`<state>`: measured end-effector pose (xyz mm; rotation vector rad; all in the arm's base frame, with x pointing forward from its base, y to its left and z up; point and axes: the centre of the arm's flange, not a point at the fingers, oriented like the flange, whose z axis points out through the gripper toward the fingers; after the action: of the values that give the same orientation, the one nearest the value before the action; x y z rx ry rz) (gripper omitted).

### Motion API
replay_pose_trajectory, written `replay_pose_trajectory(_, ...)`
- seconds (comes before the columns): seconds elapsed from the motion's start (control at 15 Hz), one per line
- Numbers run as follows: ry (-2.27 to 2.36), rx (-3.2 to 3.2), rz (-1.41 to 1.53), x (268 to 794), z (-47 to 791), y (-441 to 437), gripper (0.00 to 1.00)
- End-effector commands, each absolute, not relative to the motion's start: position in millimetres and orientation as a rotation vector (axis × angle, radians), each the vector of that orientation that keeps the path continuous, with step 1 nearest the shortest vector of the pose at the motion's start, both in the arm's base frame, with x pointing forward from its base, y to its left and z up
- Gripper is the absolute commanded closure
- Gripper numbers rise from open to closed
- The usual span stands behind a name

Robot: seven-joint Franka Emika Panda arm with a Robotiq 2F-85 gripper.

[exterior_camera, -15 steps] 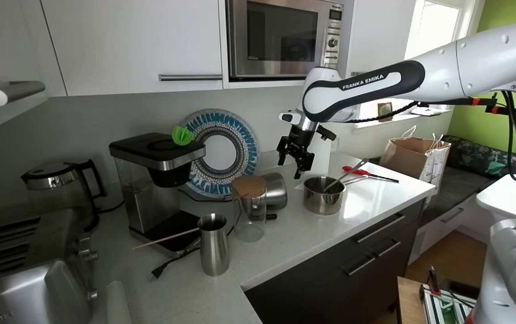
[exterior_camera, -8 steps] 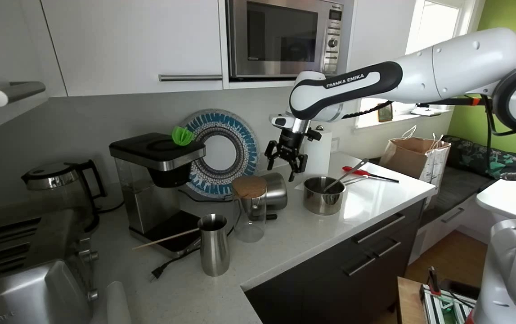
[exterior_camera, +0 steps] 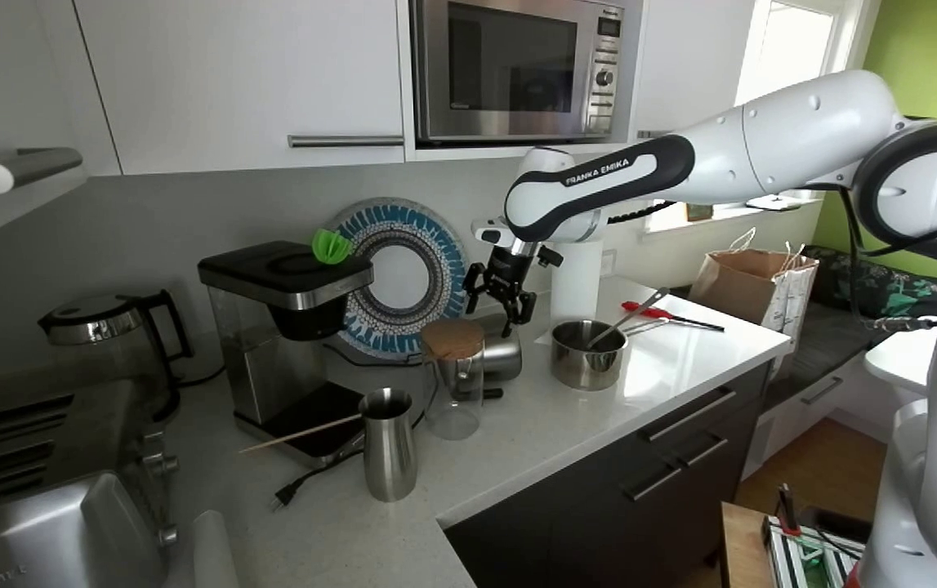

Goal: Pick up the clear jug and place it next to the dish rack on the kitchen counter

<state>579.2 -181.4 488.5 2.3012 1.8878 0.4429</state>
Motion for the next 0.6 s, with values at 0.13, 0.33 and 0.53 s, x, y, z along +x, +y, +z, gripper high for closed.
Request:
replay_pose_trajectory(0.13,1.919,2.308,0.538,593,479,-177,0.0)
replay_pose_trajectory(0.33,1.949,2.308,0.577,597,472,-173,0.0)
replay_pose_trajectory(0.53,1.965,2.307,0.571,602,466,-171,0.0)
